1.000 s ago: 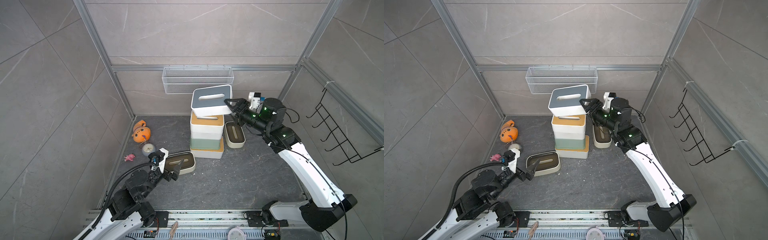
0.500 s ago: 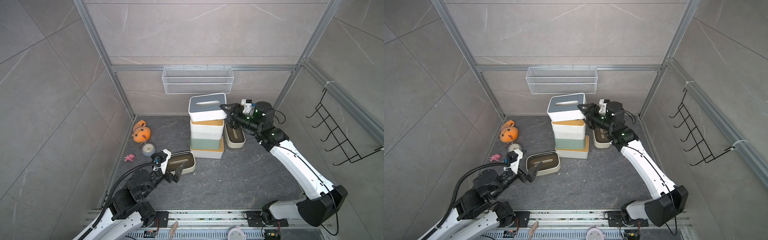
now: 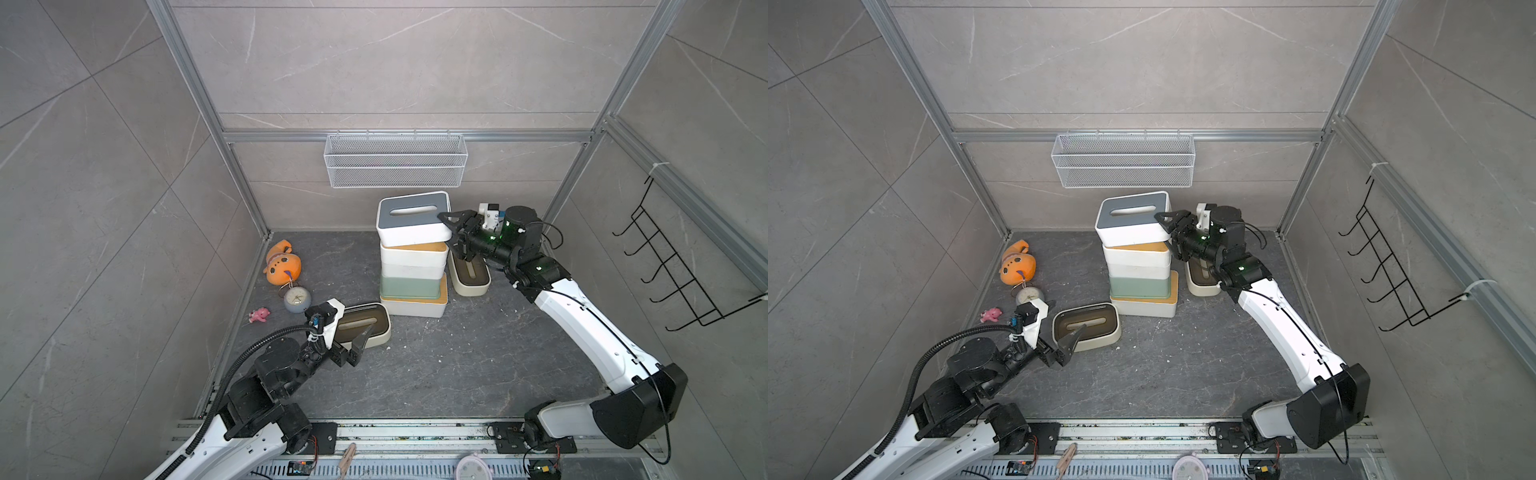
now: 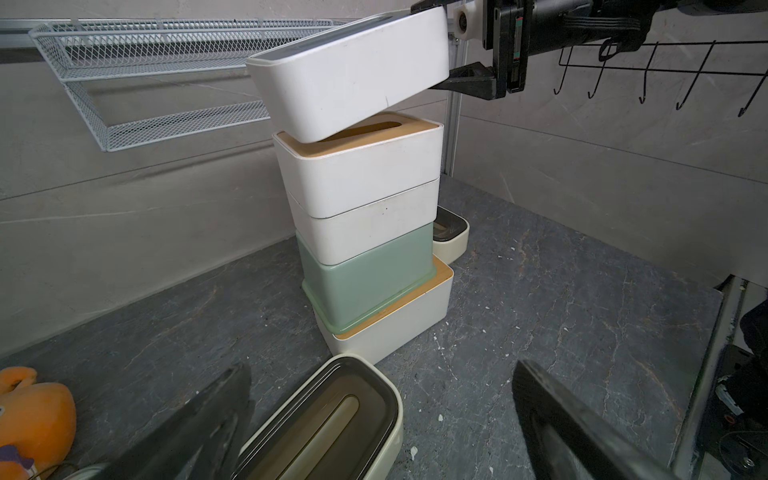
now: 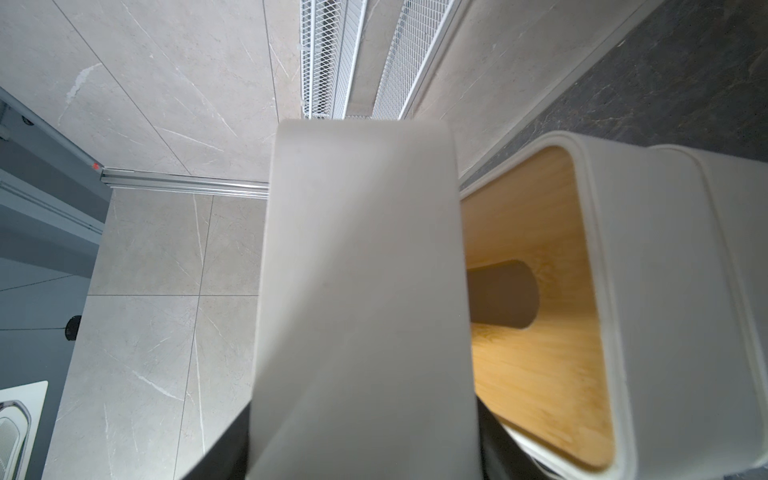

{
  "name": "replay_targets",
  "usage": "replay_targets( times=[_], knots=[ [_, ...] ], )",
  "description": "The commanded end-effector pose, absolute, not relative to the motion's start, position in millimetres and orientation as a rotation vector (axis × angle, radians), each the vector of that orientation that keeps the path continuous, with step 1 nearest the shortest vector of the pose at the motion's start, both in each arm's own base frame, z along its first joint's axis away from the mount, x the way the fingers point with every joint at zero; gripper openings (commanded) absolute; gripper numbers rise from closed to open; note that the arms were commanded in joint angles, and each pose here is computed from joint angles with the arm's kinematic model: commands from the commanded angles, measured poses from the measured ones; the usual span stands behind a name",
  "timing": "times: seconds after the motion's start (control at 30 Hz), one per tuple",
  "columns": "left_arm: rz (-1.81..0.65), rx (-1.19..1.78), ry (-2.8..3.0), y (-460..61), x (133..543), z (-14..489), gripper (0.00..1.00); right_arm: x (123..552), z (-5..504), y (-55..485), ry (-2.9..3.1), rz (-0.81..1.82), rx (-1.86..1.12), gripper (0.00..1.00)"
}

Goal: Stack the tissue boxes
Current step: Place the tissue box at the tissue box.

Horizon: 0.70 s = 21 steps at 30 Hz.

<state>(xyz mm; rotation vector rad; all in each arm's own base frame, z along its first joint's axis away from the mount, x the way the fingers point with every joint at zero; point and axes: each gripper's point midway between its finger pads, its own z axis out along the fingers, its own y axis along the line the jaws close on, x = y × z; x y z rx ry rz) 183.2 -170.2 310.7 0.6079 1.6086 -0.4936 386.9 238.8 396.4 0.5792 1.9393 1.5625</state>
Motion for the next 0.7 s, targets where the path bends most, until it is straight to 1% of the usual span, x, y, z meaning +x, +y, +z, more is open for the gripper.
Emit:
replay_targets(
  times=[0.0, 0.2, 0.37, 0.57, 0.67],
  knots=[
    [-0.521, 0.589, 1.566, -172, 183, 327, 1.0, 384, 424, 241, 1.848, 1.623, 0.499, 0.55],
    [-0.522, 0.591, 1.568, -172, 182, 326, 1.0, 386, 420, 240, 1.854, 1.618, 0.504, 0.57],
    [-0.523, 0.595, 1.569, -173, 182, 326, 1.0, 386, 416, 240, 1.86, 1.615, 0.509, 0.64],
    [-0.525, 0.598, 1.569, -173, 182, 326, 1.0, 388, 413, 239, 1.863, 1.611, 0.513, 0.66],
    [-0.524, 0.599, 1.57, -173, 182, 326, 1.0, 388, 412, 238, 1.865, 1.609, 0.513, 0.7]
  ],
)
